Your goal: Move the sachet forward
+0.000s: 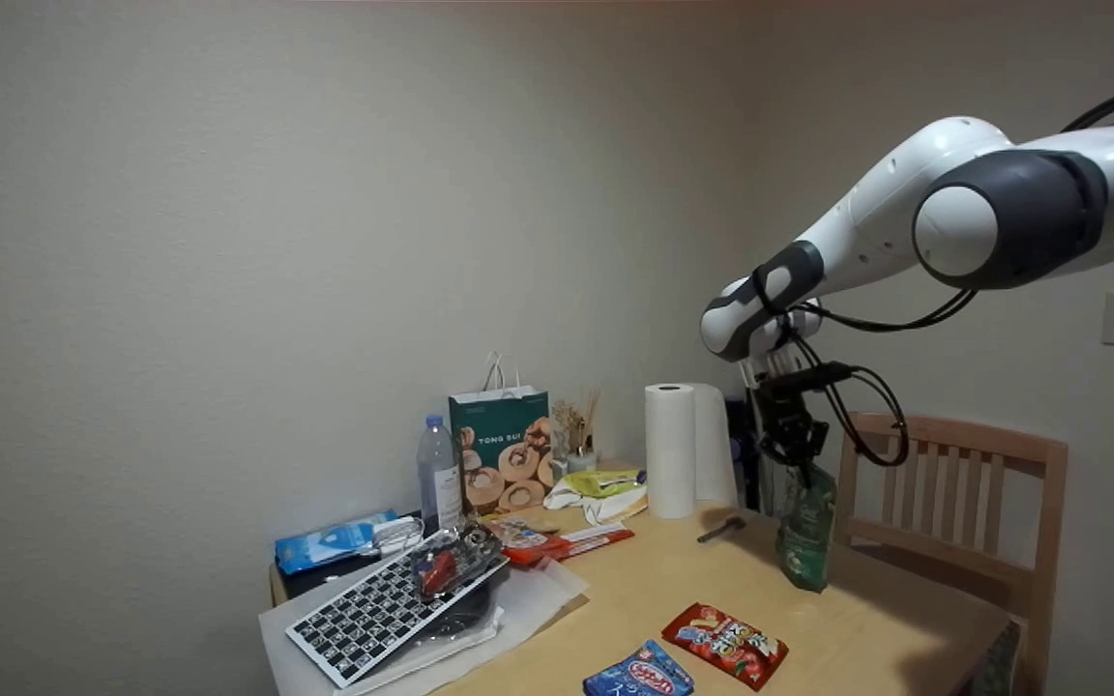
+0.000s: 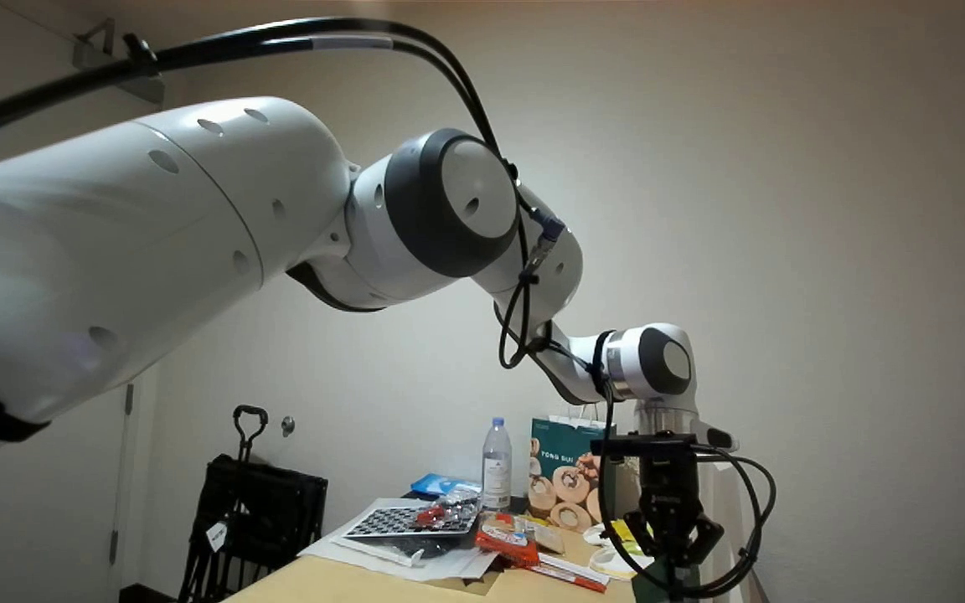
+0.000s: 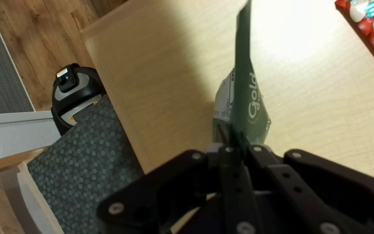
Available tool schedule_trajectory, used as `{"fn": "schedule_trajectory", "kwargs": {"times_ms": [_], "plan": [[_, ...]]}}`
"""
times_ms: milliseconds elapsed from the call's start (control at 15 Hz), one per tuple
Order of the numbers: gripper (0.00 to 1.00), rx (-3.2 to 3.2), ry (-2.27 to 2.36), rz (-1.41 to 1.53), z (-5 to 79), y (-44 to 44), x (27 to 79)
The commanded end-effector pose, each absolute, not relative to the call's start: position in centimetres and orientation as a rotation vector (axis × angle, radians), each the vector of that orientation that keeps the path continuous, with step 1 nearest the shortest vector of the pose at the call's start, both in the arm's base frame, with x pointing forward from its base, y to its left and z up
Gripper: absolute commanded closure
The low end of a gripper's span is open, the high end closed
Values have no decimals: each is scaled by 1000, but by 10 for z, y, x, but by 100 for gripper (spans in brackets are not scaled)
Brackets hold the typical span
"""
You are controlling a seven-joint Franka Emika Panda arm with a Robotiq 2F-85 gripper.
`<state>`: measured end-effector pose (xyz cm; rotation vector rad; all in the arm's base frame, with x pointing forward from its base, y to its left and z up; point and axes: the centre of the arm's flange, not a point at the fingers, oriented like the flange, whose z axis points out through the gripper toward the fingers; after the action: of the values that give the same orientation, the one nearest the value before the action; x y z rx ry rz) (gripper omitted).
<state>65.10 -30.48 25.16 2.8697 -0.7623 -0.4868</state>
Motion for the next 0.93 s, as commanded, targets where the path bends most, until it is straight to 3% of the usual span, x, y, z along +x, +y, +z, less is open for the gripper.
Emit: {"fn": "schedule_trajectory", "kwargs": {"times_ms": [0,800,867], "plan": [[100,2878,-729,-480,290,-264,631],[100,2694,-334,-396,350,-102,619],[100,2733,-332,-415,337,-107,647]]}}
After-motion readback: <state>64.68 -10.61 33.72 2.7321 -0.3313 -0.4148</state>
